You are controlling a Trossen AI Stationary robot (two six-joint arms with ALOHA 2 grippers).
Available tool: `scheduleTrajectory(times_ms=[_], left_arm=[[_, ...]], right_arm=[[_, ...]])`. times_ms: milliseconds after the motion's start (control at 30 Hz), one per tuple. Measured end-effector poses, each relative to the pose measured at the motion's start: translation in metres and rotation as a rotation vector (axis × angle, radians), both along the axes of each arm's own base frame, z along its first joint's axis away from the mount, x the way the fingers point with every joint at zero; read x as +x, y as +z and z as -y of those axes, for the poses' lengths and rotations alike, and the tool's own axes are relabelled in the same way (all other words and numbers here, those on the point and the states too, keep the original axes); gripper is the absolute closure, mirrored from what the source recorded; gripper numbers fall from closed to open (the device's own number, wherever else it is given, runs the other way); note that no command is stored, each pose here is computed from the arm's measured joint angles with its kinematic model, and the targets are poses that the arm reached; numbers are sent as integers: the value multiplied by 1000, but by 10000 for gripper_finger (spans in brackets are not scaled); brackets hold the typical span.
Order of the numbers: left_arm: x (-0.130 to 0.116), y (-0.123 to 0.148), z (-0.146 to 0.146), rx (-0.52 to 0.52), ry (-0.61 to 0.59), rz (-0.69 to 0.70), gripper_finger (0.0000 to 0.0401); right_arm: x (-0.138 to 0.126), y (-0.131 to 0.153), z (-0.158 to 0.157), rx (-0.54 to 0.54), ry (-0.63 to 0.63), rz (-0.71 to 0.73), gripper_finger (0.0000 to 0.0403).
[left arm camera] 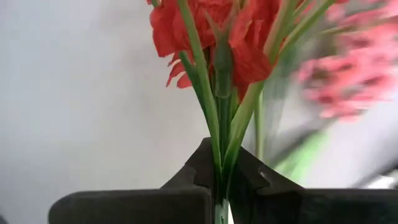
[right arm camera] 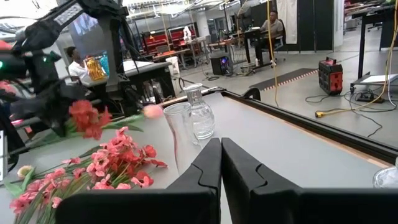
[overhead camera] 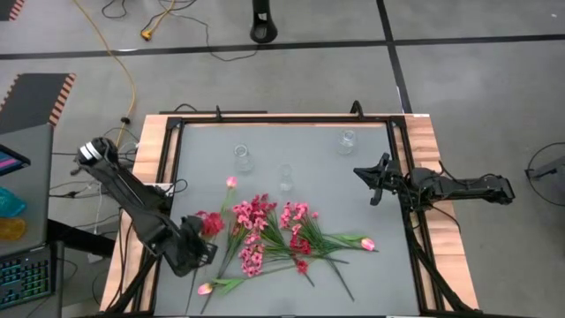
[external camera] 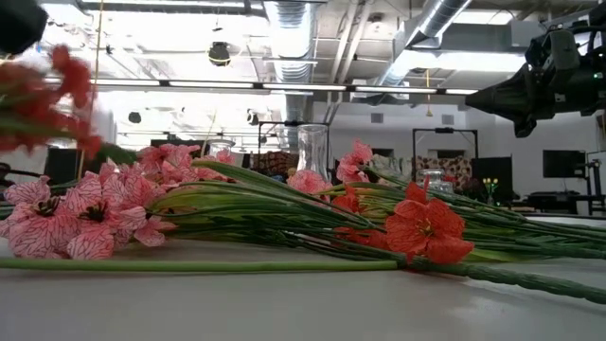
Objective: Sort flowers into vase by color
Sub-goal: Put the red flower into the top left transparent vase
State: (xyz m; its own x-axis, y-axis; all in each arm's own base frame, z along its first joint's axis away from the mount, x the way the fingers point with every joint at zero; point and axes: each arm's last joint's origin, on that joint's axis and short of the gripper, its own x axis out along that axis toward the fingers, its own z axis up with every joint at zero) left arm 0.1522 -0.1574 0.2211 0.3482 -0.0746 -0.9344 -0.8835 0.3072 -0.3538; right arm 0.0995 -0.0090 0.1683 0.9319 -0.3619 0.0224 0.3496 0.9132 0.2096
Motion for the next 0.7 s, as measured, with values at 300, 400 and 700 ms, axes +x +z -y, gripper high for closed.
scheduleTrajectory(times_ms=[300,400,700], left_arm=[[-2,31,-25,291,-97,347,398],[0,37,-34,412,-94,414,398],[24,57,-45,636,-128,608,396]], right_arm=[[0,0,0,0,0,1,365],[0,0,0,0,0,1,365],[0,0,0,0,0,2,365]])
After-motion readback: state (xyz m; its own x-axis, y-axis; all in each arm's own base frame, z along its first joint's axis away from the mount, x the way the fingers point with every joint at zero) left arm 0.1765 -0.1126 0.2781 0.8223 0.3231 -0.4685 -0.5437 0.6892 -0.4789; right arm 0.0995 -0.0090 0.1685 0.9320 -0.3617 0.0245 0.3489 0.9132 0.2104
